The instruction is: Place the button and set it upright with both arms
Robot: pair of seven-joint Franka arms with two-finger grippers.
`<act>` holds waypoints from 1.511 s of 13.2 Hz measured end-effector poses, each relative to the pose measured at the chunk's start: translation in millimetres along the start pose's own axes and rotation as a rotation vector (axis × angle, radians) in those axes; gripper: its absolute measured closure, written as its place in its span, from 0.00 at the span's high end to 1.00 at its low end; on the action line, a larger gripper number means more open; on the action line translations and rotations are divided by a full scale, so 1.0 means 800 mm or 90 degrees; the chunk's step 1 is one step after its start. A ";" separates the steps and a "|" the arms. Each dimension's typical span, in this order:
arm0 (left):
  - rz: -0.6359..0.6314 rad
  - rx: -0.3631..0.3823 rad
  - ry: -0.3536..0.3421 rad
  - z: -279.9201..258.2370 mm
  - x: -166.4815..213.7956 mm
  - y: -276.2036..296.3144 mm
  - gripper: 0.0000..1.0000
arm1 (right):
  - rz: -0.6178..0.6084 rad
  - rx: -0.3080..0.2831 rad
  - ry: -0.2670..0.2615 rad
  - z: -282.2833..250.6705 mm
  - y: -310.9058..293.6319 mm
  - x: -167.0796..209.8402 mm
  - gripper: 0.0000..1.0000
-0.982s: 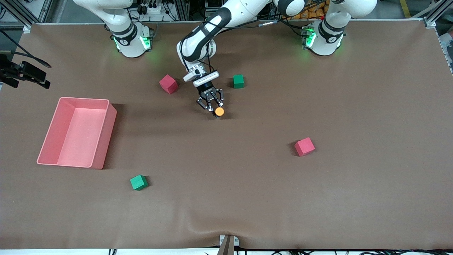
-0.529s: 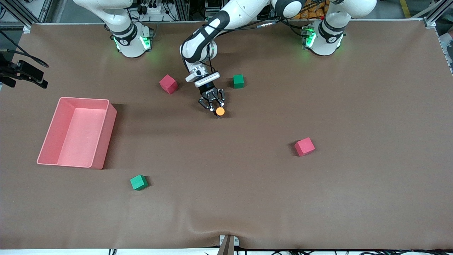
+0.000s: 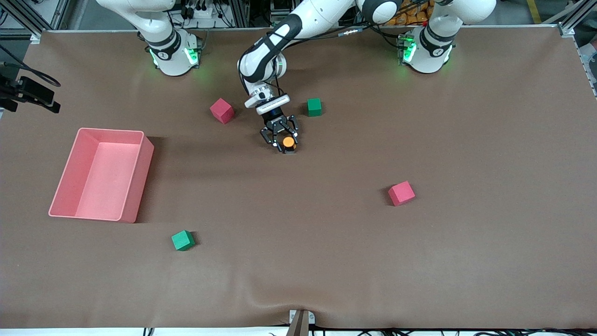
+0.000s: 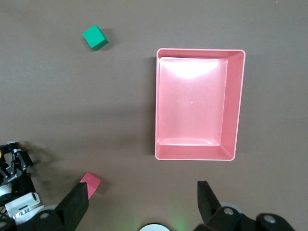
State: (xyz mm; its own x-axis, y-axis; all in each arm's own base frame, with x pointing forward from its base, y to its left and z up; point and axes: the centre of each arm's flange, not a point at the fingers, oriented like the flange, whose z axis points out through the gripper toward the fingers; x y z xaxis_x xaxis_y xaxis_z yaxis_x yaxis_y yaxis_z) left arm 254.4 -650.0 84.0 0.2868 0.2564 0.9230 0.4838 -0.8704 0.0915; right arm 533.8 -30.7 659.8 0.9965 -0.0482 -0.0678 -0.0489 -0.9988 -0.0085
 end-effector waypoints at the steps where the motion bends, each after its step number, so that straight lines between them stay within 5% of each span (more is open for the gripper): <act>1: 0.002 -0.001 0.000 -0.001 0.000 0.000 0.70 | 0.000 0.000 -0.001 0.001 0.000 0.001 1.00; 14: 0.153 0.002 0.002 -0.059 0.034 0.008 0.71 | -0.024 -0.002 -0.015 0.003 -0.025 0.000 1.00; 20: 0.213 0.033 -0.098 -0.102 0.127 0.036 0.72 | -0.030 -0.002 -0.016 0.003 -0.032 -0.001 1.00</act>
State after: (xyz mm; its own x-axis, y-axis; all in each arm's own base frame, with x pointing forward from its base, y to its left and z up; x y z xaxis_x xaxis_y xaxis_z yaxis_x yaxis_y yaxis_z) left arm 230.0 -683.3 210.9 0.5548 0.0253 0.8316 0.3825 -0.8954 -0.2279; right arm 534.5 -5.3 657.7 0.9958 -0.0009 -0.0917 -0.0017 -1.0000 -0.0088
